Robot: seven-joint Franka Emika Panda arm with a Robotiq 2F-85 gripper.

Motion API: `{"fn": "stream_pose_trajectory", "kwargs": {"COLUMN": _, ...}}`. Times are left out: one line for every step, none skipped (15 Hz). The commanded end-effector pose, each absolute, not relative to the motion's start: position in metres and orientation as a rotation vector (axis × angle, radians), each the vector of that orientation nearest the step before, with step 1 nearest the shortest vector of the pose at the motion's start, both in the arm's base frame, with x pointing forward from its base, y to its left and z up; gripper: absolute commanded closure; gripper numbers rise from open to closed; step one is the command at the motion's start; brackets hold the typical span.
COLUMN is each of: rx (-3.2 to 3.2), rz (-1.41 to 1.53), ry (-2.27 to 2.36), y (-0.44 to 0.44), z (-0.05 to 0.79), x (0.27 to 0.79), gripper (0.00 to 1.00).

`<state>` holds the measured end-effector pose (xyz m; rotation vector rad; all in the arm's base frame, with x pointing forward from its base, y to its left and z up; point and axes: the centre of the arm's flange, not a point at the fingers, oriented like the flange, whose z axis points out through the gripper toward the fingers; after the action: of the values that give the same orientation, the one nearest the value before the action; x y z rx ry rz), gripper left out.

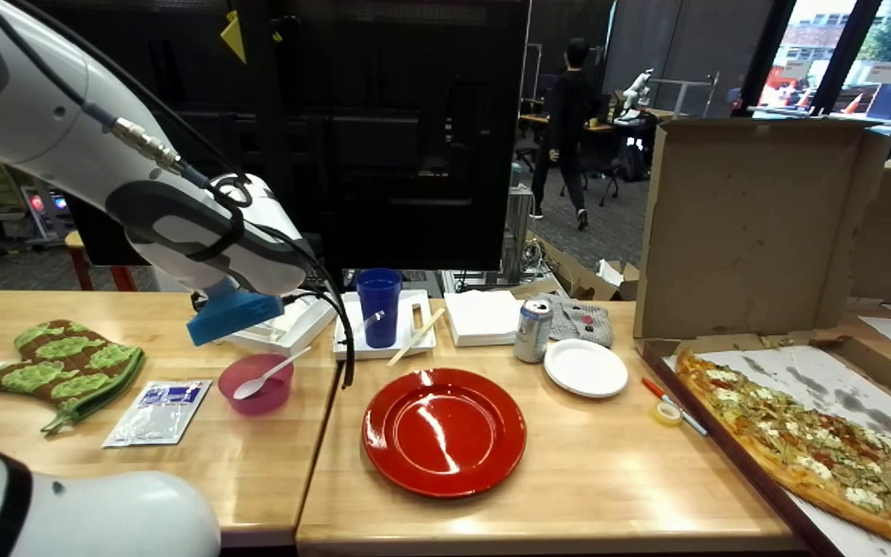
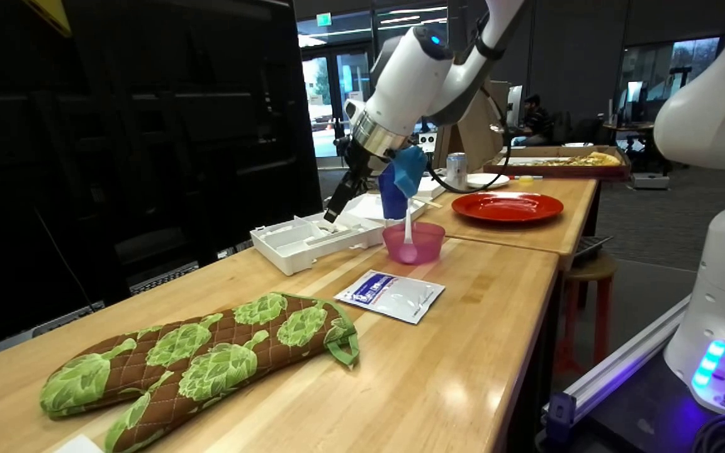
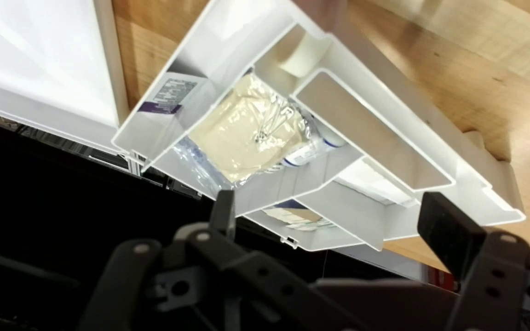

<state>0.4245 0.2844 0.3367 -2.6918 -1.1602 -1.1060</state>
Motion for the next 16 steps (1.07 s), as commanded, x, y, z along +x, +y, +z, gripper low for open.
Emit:
{"fn": "stream_pose_trajectory", "kwargs": {"rx": -2.724, "rz": -0.987, "ry": -1.079, "y": 0.291, "z": 0.375, "x": 0.442, "gripper": 0.00}}
{"fn": "stream_pose_trajectory", "kwargs": {"rx": -2.723, "rz": -0.959, "ry": -1.067, "y": 0.290, "z": 0.374, "x": 0.441, "gripper": 0.00}}
{"fn": "stream_pose_trajectory", "kwargs": {"rx": -2.725, "rz": -0.936, "ry": -1.052, "y": 0.289, "z": 0.374, "x": 0.440, "gripper": 0.00}}
{"fn": "stream_pose_trajectory", "kwargs": {"rx": -2.722, "rz": -0.911, "ry": -1.040, "y": 0.290, "z": 0.374, "x": 0.440, "gripper": 0.00}}
{"fn": "stream_pose_trajectory", "kwargs": {"rx": -2.719, "rz": -0.890, "ry": -1.028, "y": 0.290, "z": 0.374, "x": 0.438, "gripper": 0.00}}
{"fn": "stream_pose_trajectory", "kwargs": {"rx": -2.712, "rz": -0.885, "ry": -1.017, "y": 0.292, "z": 0.376, "x": 0.436, "gripper": 0.00}}
{"fn": "stream_pose_trajectory", "kwargs": {"rx": -2.700, "rz": -0.890, "ry": -1.012, "y": 0.294, "z": 0.378, "x": 0.434, "gripper": 0.00}}
{"fn": "stream_pose_trajectory", "kwargs": {"rx": -2.685, "rz": -0.895, "ry": -1.010, "y": 0.295, "z": 0.380, "x": 0.432, "gripper": 0.00}}
{"fn": "stream_pose_trajectory", "kwargs": {"rx": -2.667, "rz": -0.924, "ry": -1.013, "y": 0.297, "z": 0.382, "x": 0.429, "gripper": 0.00}}
{"fn": "stream_pose_trajectory", "kwargs": {"rx": -2.692, "rz": -0.940, "ry": -1.026, "y": 0.278, "z": 0.318, "x": 0.404, "gripper": 0.00}}
{"fn": "stream_pose_trajectory", "kwargs": {"rx": -2.679, "rz": -0.949, "ry": -1.023, "y": 0.280, "z": 0.323, "x": 0.404, "gripper": 0.00}}
{"fn": "stream_pose_trajectory", "kwargs": {"rx": -2.669, "rz": -0.957, "ry": -1.021, "y": 0.282, "z": 0.326, "x": 0.404, "gripper": 0.00}}
{"fn": "stream_pose_trajectory", "kwargs": {"rx": -2.663, "rz": -0.961, "ry": -1.019, "y": 0.282, "z": 0.328, "x": 0.405, "gripper": 0.00}}
{"fn": "stream_pose_trajectory", "kwargs": {"rx": -2.662, "rz": -0.962, "ry": -1.018, "y": 0.282, "z": 0.329, "x": 0.405, "gripper": 0.00}}
{"fn": "stream_pose_trajectory", "kwargs": {"rx": -2.663, "rz": -0.962, "ry": -1.017, "y": 0.282, "z": 0.329, "x": 0.405, "gripper": 0.00}}
{"fn": "stream_pose_trajectory", "kwargs": {"rx": -2.663, "rz": -0.962, "ry": -1.017, "y": 0.282, "z": 0.329, "x": 0.405, "gripper": 0.00}}
